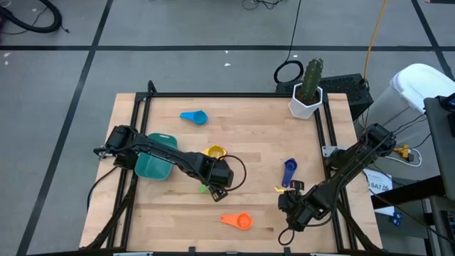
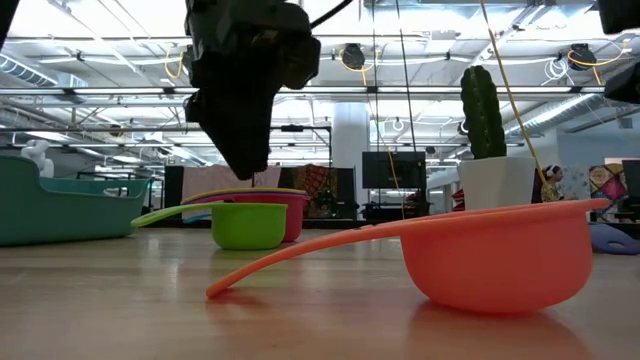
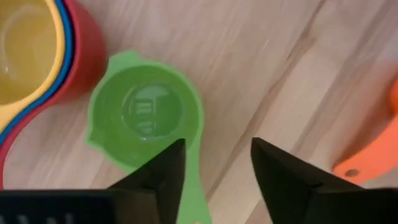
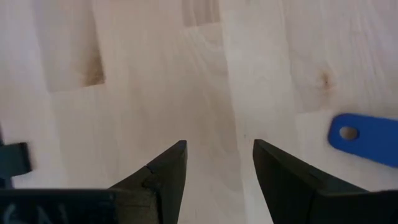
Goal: Nest measuring cups in basket
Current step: Stack the green measuring cup into the yellow measuring cup
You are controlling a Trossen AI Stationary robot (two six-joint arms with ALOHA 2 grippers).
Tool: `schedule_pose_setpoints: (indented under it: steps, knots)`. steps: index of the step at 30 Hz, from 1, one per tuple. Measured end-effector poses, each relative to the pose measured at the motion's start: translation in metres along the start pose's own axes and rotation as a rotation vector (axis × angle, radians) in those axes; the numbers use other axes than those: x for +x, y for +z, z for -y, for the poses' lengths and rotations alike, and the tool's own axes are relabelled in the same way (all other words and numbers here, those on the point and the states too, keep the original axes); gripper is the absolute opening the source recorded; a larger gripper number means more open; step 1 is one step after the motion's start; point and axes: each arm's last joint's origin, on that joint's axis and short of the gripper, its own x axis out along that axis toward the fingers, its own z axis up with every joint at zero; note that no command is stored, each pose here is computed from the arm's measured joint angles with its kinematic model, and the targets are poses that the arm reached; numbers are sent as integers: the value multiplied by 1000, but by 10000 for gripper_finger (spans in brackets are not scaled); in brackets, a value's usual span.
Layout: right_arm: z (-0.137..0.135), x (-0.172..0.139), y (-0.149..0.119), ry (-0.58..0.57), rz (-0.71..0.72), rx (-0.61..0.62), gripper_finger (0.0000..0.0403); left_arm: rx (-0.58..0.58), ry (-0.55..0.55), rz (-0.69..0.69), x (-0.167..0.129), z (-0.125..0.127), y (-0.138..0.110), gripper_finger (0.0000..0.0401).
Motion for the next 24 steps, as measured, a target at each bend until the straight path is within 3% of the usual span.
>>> schedule_pose_setpoints:
  steps: [5,18,21,24]
  knots:
    - [4,7,-7,-18,-21,51,176,-11,12,-7,5,1,-1,220]
    - [-1,12,-21,11,-43,94,176,46,112,-80,49,1,-3,222]
    - [-1,11,-21,12,-43,94,176,98,116,-86,49,0,-4,195]
    - [-1,11,-21,12,-43,94,176,132,119,-97,47,-1,-5,124]
